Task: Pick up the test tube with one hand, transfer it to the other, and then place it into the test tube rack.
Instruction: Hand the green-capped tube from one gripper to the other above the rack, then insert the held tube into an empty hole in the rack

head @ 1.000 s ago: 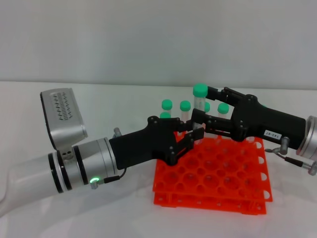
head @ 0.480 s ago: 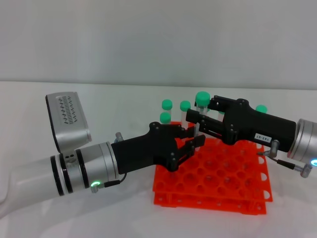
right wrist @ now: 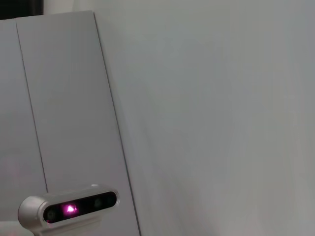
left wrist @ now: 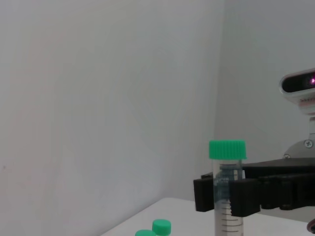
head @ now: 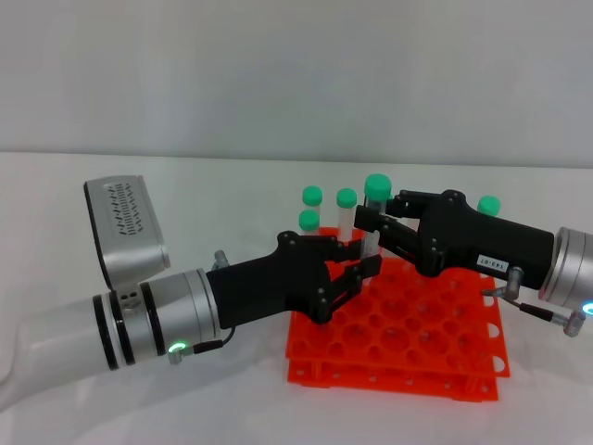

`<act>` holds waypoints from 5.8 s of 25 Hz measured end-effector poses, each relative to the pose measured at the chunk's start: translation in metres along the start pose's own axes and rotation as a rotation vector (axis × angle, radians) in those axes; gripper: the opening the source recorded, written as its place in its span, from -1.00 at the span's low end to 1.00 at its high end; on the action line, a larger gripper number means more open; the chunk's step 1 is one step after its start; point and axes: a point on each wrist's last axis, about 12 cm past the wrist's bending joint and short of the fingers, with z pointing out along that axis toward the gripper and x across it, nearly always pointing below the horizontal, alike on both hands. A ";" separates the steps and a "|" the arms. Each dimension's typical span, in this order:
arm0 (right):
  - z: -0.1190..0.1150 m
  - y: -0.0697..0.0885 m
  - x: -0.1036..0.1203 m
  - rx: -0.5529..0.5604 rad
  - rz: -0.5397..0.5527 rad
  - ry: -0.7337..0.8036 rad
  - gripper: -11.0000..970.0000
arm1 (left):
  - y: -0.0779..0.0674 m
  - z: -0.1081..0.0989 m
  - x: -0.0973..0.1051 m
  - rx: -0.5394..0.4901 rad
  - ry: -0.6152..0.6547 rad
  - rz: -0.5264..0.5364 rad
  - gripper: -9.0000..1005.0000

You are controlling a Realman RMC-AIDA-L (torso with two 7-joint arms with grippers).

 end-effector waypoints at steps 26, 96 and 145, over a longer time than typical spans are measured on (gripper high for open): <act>0.005 0.005 0.004 0.002 0.022 -0.024 -0.56 | 0.004 -0.002 0.012 -0.073 0.058 -0.035 -0.53; 0.052 -0.008 0.015 0.184 -0.191 0.232 -0.41 | -0.048 -0.165 0.077 -0.859 -0.300 -0.145 0.66; 0.043 -0.011 0.035 0.259 -0.191 0.331 -0.30 | -0.052 -0.164 0.079 -0.856 -0.306 -0.166 0.66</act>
